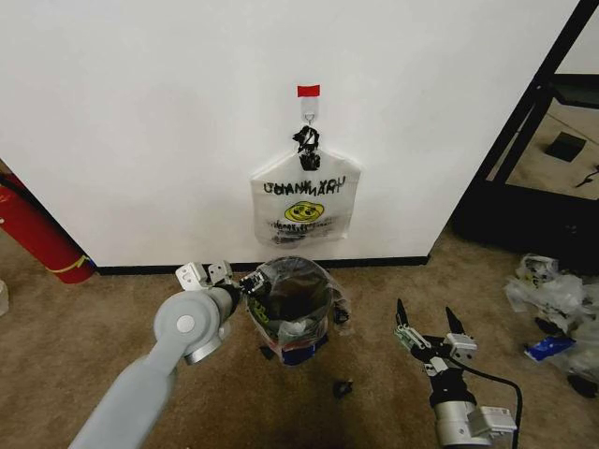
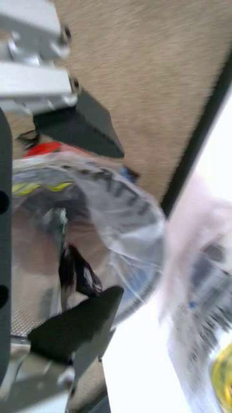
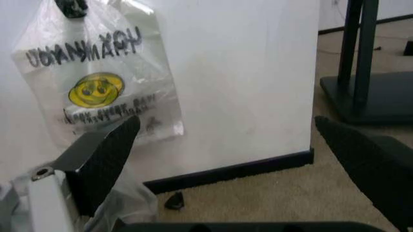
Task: Pick up the garbage bag from the wall and place it over the trash bin.
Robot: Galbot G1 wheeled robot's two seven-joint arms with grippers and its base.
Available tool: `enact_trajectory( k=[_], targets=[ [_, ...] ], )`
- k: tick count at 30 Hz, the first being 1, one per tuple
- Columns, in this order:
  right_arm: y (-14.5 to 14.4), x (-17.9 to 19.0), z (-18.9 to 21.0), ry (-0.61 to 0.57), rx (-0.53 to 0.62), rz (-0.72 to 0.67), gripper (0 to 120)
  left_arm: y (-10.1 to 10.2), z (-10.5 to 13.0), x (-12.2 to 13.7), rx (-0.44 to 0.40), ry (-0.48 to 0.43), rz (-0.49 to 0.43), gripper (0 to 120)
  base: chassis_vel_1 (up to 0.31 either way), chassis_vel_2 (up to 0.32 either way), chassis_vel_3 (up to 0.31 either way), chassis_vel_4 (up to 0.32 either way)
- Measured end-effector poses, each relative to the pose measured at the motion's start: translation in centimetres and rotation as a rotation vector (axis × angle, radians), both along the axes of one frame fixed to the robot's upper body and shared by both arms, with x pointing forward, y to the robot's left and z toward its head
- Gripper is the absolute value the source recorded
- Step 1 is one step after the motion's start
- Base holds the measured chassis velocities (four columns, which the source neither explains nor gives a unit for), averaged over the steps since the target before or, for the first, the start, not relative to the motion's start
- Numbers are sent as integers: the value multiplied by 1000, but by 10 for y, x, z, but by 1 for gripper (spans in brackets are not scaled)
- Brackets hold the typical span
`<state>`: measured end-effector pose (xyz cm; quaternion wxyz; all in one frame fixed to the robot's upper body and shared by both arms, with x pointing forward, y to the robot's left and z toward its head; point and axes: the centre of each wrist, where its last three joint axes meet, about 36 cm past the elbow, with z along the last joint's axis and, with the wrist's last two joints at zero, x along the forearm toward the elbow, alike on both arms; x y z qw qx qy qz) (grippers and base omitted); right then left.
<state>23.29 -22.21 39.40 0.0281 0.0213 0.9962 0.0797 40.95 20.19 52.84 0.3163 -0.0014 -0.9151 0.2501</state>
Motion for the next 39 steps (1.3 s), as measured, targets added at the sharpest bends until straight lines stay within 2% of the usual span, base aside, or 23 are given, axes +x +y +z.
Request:
enact_trajectory(
  k=[1, 3, 4, 6, 7, 8, 11, 13, 15, 18, 22, 29, 39],
  targets=[
    [0, 0, 0, 0, 0, 0, 100, 0, 0, 0, 0, 0, 0, 84, 0, 0, 0, 0],
    [1, 0, 0, -13, -4, -6, 100, 6, 7, -16, 12, -93, -7, 93, 0, 0, 0, 0],
    [1, 0, 0, -16, -5, -7, 100, 7, 7, -19, 12, -106, -6, 94, 0, 0, 0, 0],
    [1, -1, -3, -31, -11, -13, 100, 14, -2, -39, 32, -237, 9, 100, 0, 0, 0, 0],
    [1, -1, -4, -39, -11, -15, 100, 20, -13, -48, 63, -341, 26, 100, 0, 0, 0, 0],
    [1, -1, -4, -39, -11, -15, 100, 20, -13, -48, 63, -341, 26, 100, 0, 0, 0, 0],
    [1, -2, -5, -78, -16, -16, 100, 37, -46, -66, 191, -575, 32, 100, 0, 0, 0, 0],
    [0, -3, -5, -114, -36, -18, 100, 48, -61, -77, 280, -674, 23, 100, 0, 0, 0, 0],
    [0, -4, -5, -121, -40, -19, 100, 50, -63, -79, 292, -687, 22, 100, 0, 0, 0, 0],
    [-1, -7, -4, -164, -54, -32, 100, 58, -77, -100, 323, -756, 39, 100, 0, 0, 0, 0],
    [-1, -16, -7, -218, -88, -50, 100, 70, -111, -132, 398, -870, 106, 100, 0, 0, 0, 0],
    [-9, -32, -16, -240, -123, -50, 100, 79, -129, -162, 463, -863, 186, 100, 0, 0, 0, 0],
    [-9, -42, -23, -252, -151, -42, 100, 70, -130, -170, 496, -882, 191, 99, 0, 0, 0, 0]
  ],
)
